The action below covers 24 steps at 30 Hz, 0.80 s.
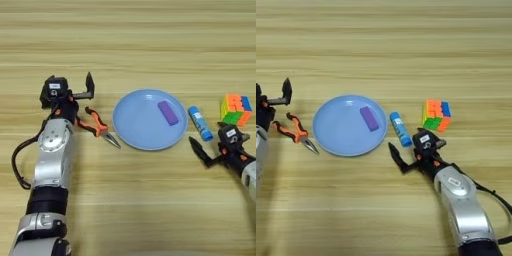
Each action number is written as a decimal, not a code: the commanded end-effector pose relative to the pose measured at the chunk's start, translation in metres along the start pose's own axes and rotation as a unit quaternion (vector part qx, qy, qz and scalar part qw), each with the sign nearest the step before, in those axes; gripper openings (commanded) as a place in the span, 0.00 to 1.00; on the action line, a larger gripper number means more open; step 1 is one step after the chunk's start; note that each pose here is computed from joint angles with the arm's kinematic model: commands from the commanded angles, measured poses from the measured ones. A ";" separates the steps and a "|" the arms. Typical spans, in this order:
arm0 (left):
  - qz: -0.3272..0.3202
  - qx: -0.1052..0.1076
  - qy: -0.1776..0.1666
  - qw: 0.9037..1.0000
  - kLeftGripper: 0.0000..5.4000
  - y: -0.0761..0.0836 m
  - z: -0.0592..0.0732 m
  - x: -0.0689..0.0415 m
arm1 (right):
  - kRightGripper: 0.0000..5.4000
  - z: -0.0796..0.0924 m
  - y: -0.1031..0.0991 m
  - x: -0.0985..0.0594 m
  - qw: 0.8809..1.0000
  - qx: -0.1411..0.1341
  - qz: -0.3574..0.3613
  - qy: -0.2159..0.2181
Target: Move the objects on the table
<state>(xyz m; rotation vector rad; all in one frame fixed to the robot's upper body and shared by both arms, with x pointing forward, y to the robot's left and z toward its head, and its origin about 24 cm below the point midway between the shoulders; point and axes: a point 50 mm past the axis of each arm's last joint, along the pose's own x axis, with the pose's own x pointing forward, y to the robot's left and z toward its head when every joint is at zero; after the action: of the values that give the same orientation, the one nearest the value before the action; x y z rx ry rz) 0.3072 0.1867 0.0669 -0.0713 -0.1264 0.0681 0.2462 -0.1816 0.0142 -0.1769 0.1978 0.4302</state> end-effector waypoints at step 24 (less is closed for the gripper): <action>0.001 0.002 0.004 1.000 1.00 0.003 0.001 0.003 | 0.73 -0.018 0.003 0.008 0.998 0.048 0.005 0.036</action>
<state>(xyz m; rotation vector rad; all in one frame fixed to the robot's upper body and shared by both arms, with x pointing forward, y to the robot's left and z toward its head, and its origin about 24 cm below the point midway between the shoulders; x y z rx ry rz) 0.3084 0.1895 0.0662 -0.0662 -0.1201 0.0719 0.2577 -0.1778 0.0091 -0.1150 0.2085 0.4293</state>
